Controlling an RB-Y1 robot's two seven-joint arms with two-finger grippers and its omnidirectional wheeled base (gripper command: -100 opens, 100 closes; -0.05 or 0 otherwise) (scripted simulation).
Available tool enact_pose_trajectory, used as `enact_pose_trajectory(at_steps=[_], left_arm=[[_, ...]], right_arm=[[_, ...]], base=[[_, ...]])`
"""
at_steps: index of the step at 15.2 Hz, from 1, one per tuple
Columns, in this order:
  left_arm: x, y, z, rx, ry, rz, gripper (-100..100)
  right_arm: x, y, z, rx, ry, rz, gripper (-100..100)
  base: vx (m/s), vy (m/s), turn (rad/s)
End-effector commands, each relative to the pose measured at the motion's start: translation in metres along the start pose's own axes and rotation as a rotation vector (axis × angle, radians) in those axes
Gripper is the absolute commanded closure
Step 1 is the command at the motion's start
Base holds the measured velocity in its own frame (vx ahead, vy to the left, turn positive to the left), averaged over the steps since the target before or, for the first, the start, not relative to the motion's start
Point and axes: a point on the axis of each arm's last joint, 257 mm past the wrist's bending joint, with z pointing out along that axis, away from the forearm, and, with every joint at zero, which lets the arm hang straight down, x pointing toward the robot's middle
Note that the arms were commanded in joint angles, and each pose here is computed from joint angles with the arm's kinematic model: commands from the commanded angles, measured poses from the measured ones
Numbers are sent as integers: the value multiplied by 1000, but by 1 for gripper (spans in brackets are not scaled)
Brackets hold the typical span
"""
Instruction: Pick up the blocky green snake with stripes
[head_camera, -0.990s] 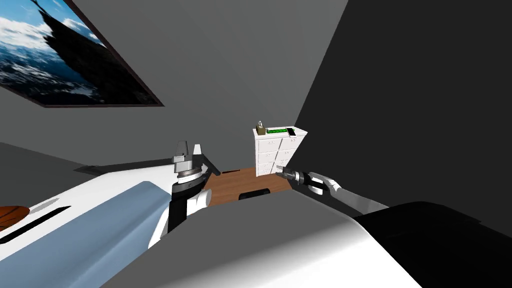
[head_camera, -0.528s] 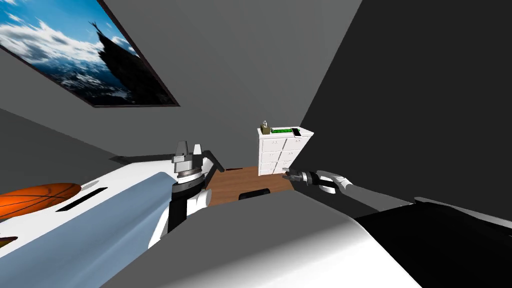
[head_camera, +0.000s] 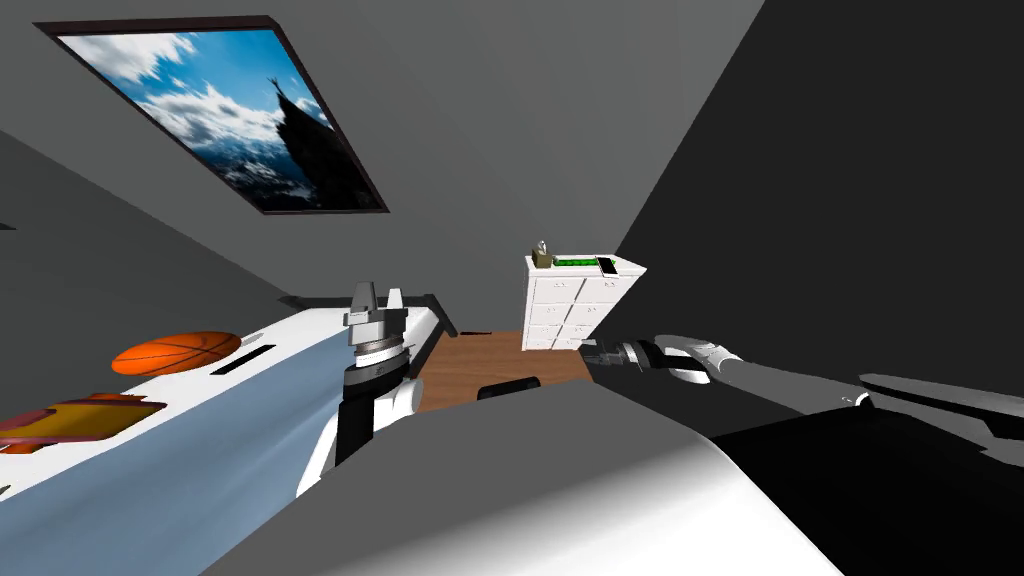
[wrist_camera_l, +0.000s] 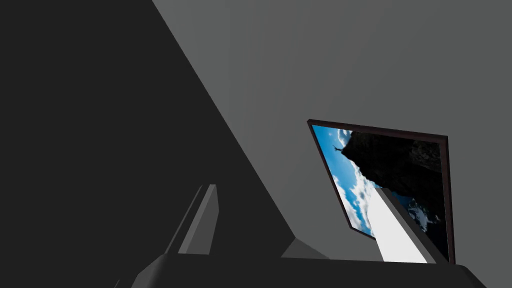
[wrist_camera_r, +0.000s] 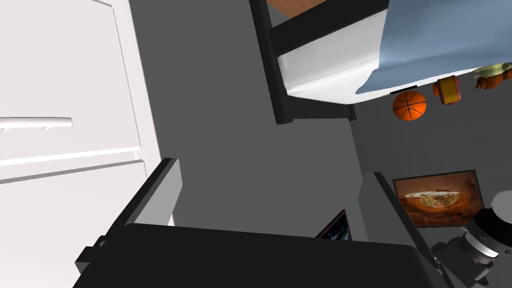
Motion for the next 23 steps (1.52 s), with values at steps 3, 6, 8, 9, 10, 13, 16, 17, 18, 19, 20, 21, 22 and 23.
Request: enact_pose_trajectory(at_steps=[3,6,8,9,10,13,16,17,18,19,20,21,22,23], left_arm=[[0,0,0,0,0,0,0],[0,0,0,0,0,0,0],[0,0,0,0,0,0,0],[0,0,0,0,0,0,0],[0,0,0,0,0,0,0],[0,0,0,0,0,0,0],[0,0,0,0,0,0,0],[0,0,0,0,0,0,0],[0,0,0,0,0,0,0],[0,0,0,0,0,0,0],[0,0,0,0,0,0,0],[0,0,0,0,0,0,0],[0,0,0,0,0,0,0],[0,0,0,0,0,0,0]], right_arm=[[18,-15,-44,25,119,-39,-100],[31,-31,-81,65,207,-56,-100],[29,-41,-99,93,244,-70,-100],[34,-42,-121,92,299,-86,-100],[35,-50,-134,121,322,-88,-100],[38,-56,-167,144,393,-105,-100],[39,-65,-208,186,472,-118,-100],[35,-68,-217,200,489,-124,-100],[34,-69,-220,204,495,-128,-100],[34,-71,-248,222,550,-135,-100],[31,-73,-256,237,563,-139,-100],[29,-74,-259,241,570,-142,-100],[26,-75,-289,265,627,-150,-100],[23,-76,-297,277,639,-154,-100]], base=[[-21,18,98],[-26,23,195],[-28,16,183],[-22,16,214],[-22,17,233],[-10,7,99],[-8,4,200],[-5,0,236],[-2,-5,98],[2,-2,243],[4,-9,234],[4,-13,83],[8,-10,216],[12,-17,250]])
